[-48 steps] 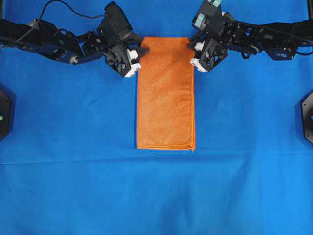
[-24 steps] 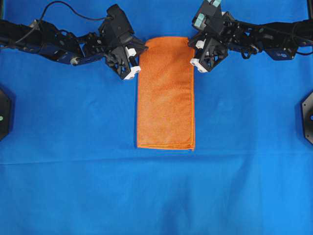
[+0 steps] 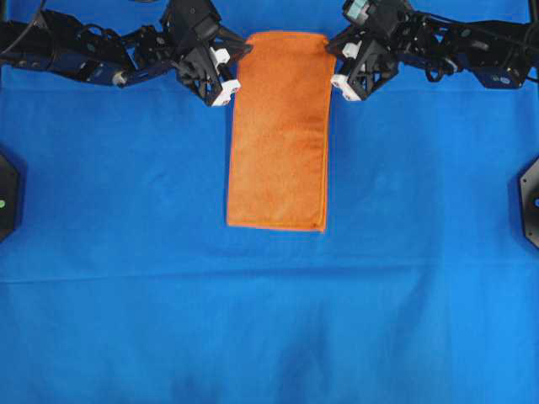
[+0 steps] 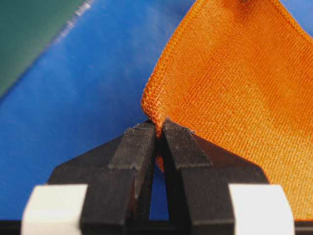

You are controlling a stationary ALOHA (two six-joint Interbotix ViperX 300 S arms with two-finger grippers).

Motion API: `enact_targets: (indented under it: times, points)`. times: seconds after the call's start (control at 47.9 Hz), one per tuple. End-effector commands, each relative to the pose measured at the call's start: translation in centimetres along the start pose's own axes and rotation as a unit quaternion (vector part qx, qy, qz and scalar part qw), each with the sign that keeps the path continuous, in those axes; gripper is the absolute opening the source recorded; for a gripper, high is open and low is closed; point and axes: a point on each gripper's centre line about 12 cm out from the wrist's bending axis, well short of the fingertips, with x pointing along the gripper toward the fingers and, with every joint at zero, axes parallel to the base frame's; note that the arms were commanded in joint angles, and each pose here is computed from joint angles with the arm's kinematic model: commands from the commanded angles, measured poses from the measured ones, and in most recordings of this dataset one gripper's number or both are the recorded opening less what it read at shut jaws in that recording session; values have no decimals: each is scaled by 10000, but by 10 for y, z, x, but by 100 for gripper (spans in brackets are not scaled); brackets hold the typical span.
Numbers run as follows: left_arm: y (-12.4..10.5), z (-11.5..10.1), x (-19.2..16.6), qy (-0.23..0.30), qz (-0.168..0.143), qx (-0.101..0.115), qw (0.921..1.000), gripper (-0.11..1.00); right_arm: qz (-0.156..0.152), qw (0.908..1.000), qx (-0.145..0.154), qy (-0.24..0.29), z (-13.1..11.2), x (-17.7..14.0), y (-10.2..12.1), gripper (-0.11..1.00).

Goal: Fold a vertical towel.
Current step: 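Lift the top edge with both grippers and pull it upward, then carry the held edge down over the towel toward its bottom edge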

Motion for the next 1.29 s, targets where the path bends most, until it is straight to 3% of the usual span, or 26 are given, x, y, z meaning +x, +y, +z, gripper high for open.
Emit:
enact_targets:
  times: [0.0,0.355,0.731,0.961,1.274]
  points:
    - [6,17,-2,-228,69,35,9997,2,-75,9996,-32,-258,17,-6,-8,3]
    - [0,23,-7,-292,2,46,9996,2,-102,9989,-145,-432,36,-11,-10,3]
    - [-11,43,-40,-526,-124,129,9985,2,-77,9971,-338,-679,59,-49,-3,3]
    - [-30,41,-65,-510,-357,200,9979,2,130,9963,-489,-690,51,-65,16,3]
    - [-77,21,-81,-224,-954,522,9938,2,838,9915,-854,-521,18,-86,74,3]
